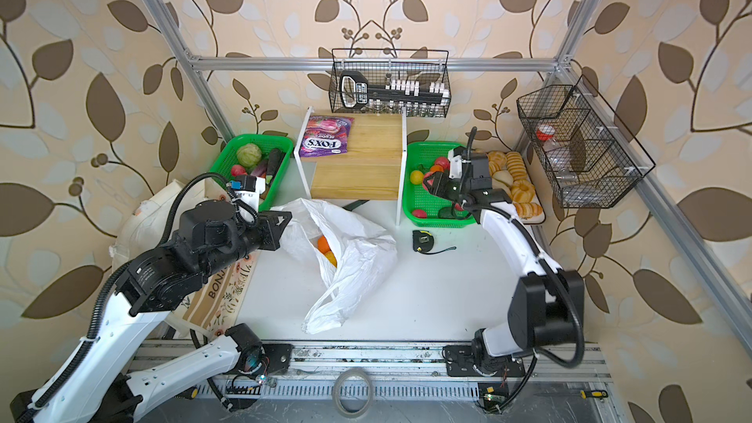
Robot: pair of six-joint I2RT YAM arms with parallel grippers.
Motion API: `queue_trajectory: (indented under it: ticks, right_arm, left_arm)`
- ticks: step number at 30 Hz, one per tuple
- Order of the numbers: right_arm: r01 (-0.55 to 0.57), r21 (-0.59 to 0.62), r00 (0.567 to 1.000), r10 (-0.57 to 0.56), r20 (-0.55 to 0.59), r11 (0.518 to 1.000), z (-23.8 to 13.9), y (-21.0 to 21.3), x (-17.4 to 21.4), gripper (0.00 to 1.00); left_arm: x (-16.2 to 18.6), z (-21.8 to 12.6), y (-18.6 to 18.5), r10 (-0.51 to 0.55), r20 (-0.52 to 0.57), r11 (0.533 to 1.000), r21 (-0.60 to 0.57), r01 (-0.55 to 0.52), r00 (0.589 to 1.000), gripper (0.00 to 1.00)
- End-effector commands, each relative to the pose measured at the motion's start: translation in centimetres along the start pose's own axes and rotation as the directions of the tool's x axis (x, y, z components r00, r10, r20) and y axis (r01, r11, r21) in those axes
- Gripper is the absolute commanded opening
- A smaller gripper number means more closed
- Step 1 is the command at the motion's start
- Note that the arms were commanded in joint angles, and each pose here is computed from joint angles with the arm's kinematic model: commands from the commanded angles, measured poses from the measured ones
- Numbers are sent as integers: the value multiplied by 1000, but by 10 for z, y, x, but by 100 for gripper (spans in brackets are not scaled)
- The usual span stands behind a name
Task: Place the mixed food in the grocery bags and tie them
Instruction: 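Grasp the red apple in the green basket with the right gripper, then carry the red apple into the plastic bag and open the right gripper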
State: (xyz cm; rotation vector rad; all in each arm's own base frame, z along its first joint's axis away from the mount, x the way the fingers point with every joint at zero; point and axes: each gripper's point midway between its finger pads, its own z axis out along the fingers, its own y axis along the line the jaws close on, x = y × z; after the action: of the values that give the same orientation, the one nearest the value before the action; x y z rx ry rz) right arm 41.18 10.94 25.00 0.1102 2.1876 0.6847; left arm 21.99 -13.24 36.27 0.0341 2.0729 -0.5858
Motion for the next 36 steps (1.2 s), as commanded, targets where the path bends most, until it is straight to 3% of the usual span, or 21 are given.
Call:
queue_trajectory:
  ticks: [1,5,7,11,14,17,26,28,32,36]
  right_arm:
    - [82,-166,996,-87,-18,983,-29,51,29,44]
    - [245,-336,969,-243,50,909,-74,125,64,43]
    - [311,-442,947,-313,70,842,-93,166,88,44]
    - [378,-545,910,-408,70,748,-110,223,126,44]
    - [453,-570,854,-518,55,686,-107,254,156,44]
    - [523,-522,798,-602,22,674,-89,268,176,44]
    - [635,-401,717,-697,-10,660,-41,284,196,43]
    - [653,-356,702,-710,-46,669,-25,278,201,44]
    - [666,-239,715,-696,-66,707,-4,268,195,45]
    - [711,-126,690,-721,-67,692,12,263,190,46]
  left_arm:
    - [-5,-10,-1,-39,27,999,14,38,999,0]
    - [-2,-13,1,-55,34,998,17,54,998,0]
    - [-1,-14,1,-60,33,998,22,59,998,0]
    - [2,-14,-2,-67,23,997,40,66,998,0]
    - [4,-13,-6,-68,9,996,62,67,998,0]
    - [6,-14,-10,-68,-8,994,84,69,998,0]
    - [12,-19,-16,-94,-36,987,130,98,995,0]
    - [13,-19,-17,-96,-40,986,134,101,995,0]
    - [11,-23,-18,-95,-39,985,140,99,995,0]
    - [9,-25,-18,-97,-34,985,143,100,995,0]
